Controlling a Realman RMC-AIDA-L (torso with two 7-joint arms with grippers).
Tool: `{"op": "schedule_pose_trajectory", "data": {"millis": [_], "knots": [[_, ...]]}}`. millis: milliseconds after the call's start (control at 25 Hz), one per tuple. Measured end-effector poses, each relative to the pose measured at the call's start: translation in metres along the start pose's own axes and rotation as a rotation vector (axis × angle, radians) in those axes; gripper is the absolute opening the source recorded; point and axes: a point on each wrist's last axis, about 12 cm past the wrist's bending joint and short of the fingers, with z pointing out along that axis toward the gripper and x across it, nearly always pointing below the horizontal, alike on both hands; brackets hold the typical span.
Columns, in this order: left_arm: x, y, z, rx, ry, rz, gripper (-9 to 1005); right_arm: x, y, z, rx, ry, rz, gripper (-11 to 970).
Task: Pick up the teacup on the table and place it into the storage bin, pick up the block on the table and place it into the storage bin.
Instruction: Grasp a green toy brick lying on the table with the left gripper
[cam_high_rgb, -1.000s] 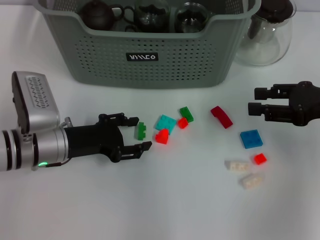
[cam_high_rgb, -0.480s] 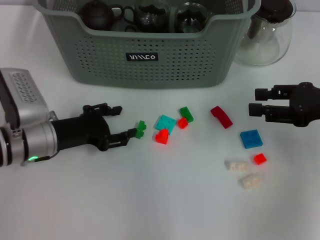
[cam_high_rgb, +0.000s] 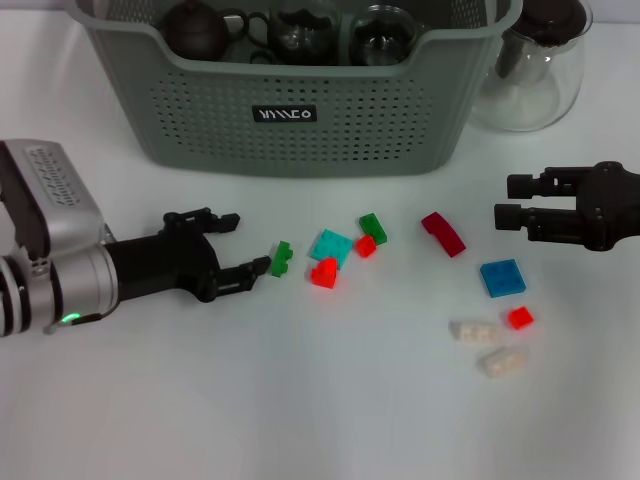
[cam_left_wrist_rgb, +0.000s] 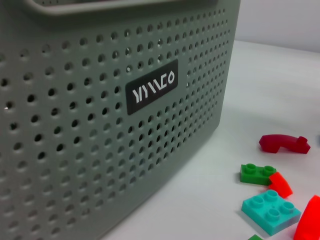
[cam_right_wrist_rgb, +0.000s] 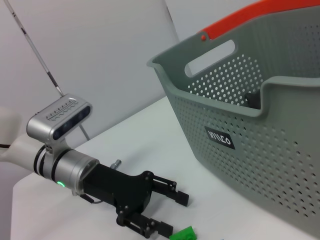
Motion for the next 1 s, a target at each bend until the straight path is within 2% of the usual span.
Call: {"op": "schedule_pose_trajectory", "data": {"millis": [720, 840, 1000], "knots": [[-0.009, -0.005, 0.003, 0.045, -0.062, -0.008, 711, 0.0, 0.0, 0.0, -0.001, 0.0, 0.001, 595], [-0.01, -0.011, 0.002, 0.077, -0.09, 0.009, 711, 0.0, 0.0, 0.0, 0.001, 0.0, 0.0, 595], [-0.005, -0.023, 0.009, 0.088, -0.124, 0.085, 710, 0.002, 0.0, 0.0, -0.002, 0.0, 0.0, 595]]}}
